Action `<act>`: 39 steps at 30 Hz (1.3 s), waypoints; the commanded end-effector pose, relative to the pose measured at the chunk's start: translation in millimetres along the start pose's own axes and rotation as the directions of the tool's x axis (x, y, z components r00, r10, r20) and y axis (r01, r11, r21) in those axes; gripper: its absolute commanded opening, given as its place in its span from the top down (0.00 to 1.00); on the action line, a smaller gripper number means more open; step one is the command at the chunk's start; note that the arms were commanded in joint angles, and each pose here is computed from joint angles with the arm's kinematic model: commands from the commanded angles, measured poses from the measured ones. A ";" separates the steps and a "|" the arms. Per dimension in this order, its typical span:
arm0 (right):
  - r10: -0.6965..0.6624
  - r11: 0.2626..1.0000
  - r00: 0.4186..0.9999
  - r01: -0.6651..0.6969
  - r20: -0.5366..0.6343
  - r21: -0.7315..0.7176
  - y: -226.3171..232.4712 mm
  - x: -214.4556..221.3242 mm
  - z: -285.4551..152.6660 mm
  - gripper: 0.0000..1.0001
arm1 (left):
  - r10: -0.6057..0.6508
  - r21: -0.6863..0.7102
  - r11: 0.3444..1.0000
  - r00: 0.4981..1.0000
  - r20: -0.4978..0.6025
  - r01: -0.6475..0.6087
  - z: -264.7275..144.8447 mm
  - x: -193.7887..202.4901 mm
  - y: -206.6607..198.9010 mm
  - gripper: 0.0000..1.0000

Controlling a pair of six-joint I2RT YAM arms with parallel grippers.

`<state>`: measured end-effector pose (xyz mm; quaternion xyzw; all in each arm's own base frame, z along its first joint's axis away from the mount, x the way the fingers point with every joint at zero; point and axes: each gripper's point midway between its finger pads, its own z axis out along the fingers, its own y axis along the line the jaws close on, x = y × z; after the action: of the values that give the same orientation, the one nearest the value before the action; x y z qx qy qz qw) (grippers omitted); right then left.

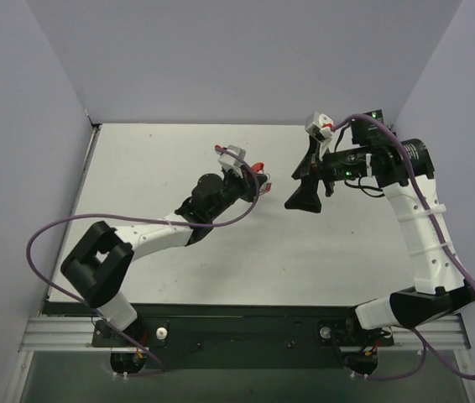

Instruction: Put the keys on the keyring

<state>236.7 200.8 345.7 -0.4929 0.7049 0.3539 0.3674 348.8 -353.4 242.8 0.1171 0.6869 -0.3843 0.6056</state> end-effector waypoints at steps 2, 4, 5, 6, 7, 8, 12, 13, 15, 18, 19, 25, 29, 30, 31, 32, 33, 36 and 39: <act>0.003 1.000 1.000 -0.003 0.023 0.001 -7.9 0.6 -1.3 0.00 | -0.113 0.237 0.968 0.987 0.111 0.085 47.5 -50.6 -57.7 1.00; 0.009 1.000 1.000 -0.009 0.024 0.004 -9.4 2.0 -2.0 0.00 | -0.145 0.258 0.959 0.985 0.092 0.117 54.8 -39.8 -58.3 1.00; 0.012 1.000 1.000 -0.012 0.024 0.004 -9.7 2.6 -1.8 0.00 | -0.152 0.257 0.958 0.984 0.093 0.124 56.0 -38.3 -56.8 1.00; 0.013 1.000 0.999 -0.014 0.029 0.004 -9.8 2.8 -3.0 0.00 | -0.154 0.242 0.962 0.984 0.092 0.128 56.6 -31.3 -52.0 1.00; 0.018 1.000 0.999 -0.018 0.029 0.000 -9.8 3.9 -2.3 0.00 | -0.153 0.225 0.966 0.984 0.090 0.130 56.0 -26.9 -45.7 1.00; 0.018 1.000 0.999 -0.018 0.029 -0.004 -10.4 4.7 -1.2 0.00 | -0.154 0.209 0.969 0.984 0.086 0.133 55.2 -21.6 -40.5 1.00; 0.029 0.999 0.999 -0.029 0.026 -0.020 -9.9 9.1 1.3 0.00 | -0.150 0.178 0.974 0.988 0.034 0.142 42.8 21.2 -22.7 1.00; 0.032 0.999 0.999 -0.031 0.023 -0.021 -10.5 10.4 2.0 0.00 | -0.149 0.168 0.974 0.989 -0.009 0.149 36.5 40.8 -17.6 1.00; 0.037 0.999 0.999 -0.037 0.019 -0.023 -10.8 13.4 2.6 0.00 | -0.151 0.159 0.974 0.986 -0.071 0.160 28.9 71.1 -11.7 1.00; 0.044 0.999 0.999 -0.043 0.014 -0.026 -10.4 17.3 3.1 0.00 | -0.155 0.135 0.976 0.978 -0.142 0.174 9.8 111.4 -4.2 1.00; 0.045 0.999 0.999 -0.045 0.011 -0.027 -10.0 18.8 3.8 0.00 | -0.159 0.118 0.976 0.972 -0.175 0.181 -1.1 127.9 0.2 1.00; 0.062 0.998 0.998 -0.062 -0.008 -0.026 -7.6 30.1 5.3 0.00 | -0.117 0.082 0.988 0.977 -0.179 0.133 -30.7 140.7 -11.3 1.00; 0.064 0.998 0.998 -0.064 -0.013 -0.022 -6.9 32.3 4.8 0.00 | -0.091 0.099 0.989 0.977 -0.194 0.112 -45.0 136.4 -22.0 1.00; 0.068 0.997 0.998 -0.068 -0.015 -0.023 -6.9 32.7 5.1 0.00 | -0.073 0.109 0.989 0.978 -0.196 0.096 -44.7 134.1 -26.2 1.00; 0.070 0.997 0.997 -0.070 -0.014 -0.027 -6.2 32.3 5.5 0.00 | -0.063 0.114 0.990 0.977 -0.205 0.088 -45.1 134.7 -31.9 0.99; 0.073 0.997 0.997 -0.073 -0.013 -0.030 -6.4 32.0 6.0 0.00 | -0.050 0.097 0.993 0.973 -0.227 0.074 -45.0 139.1 -30.6 0.92; 0.077 0.996 0.997 -0.077 -0.017 -0.034 -5.6 32.7 6.4 0.00 | -0.038 0.109 0.992 0.973 -0.228 0.065 -39.1 135.3 -36.8 0.81; 0.084 0.996 0.996 -0.085 -0.025 -0.031 -6.5 35.7 6.8 0.00 | -0.025 0.096 0.994 0.969 -0.247 0.050 -37.1 137.8 -39.1 0.32; 0.081 0.996 0.996 -0.082 -0.033 -0.018 -5.4 39.0 5.1 0.00 | -0.018 0.091 0.995 0.977 -0.213 0.038 -38.4 125.2 -40.8 0.13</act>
<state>242.0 189.9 304.4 -0.4637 0.7374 0.3671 0.3263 258.4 -395.6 115.6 0.1814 0.7441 -0.4188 0.4878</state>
